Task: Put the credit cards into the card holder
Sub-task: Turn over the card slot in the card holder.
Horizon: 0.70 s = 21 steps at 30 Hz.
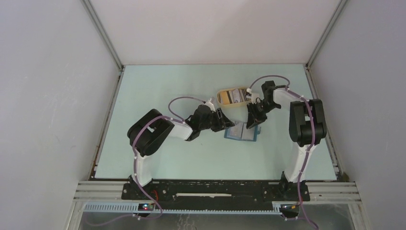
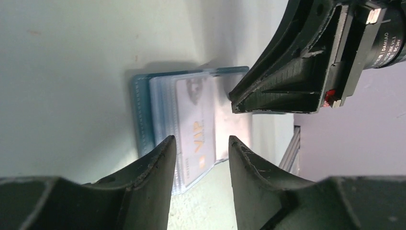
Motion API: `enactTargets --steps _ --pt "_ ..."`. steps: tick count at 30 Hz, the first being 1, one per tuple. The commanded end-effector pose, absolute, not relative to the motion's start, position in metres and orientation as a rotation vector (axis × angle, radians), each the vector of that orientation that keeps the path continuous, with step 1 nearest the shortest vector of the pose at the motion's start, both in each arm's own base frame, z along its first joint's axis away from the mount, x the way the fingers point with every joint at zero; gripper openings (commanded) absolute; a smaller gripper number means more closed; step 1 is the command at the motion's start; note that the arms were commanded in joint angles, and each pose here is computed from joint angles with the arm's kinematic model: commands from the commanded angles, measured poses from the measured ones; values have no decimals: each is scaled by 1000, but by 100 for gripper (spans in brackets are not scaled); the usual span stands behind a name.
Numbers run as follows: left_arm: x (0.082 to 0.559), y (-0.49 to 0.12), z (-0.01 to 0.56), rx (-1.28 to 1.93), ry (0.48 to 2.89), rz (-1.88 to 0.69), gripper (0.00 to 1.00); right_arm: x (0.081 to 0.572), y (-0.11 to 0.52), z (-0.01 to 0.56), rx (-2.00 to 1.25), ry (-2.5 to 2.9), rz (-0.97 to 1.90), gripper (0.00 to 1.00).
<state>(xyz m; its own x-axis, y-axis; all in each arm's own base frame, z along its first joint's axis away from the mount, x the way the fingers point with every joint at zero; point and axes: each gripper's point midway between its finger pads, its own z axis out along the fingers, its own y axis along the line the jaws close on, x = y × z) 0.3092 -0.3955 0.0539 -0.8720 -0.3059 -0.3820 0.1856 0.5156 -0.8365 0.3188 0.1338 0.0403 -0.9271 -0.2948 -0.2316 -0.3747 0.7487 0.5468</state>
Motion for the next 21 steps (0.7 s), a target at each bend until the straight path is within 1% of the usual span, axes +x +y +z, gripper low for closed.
enactTargets --steps 1,4,5,12,17,21 --pt "305 -389 54 -32 2289 -1247 50 313 129 23 -611 2889 802 27" --pt "303 -392 51 -12 2315 -1238 50 310 133 19 -640 2912 762 19" --pt "301 -394 50 -3 2322 -1238 50 310 134 18 -651 2917 741 18" --pt "295 -404 52 32 2344 -1268 49 310 135 16 -674 2923 687 14" --pt "290 -412 65 66 2310 -1305 47 310 135 15 -686 2924 676 14" --pt "287 -421 79 83 2269 -1397 45 309 136 17 -686 2917 705 14"
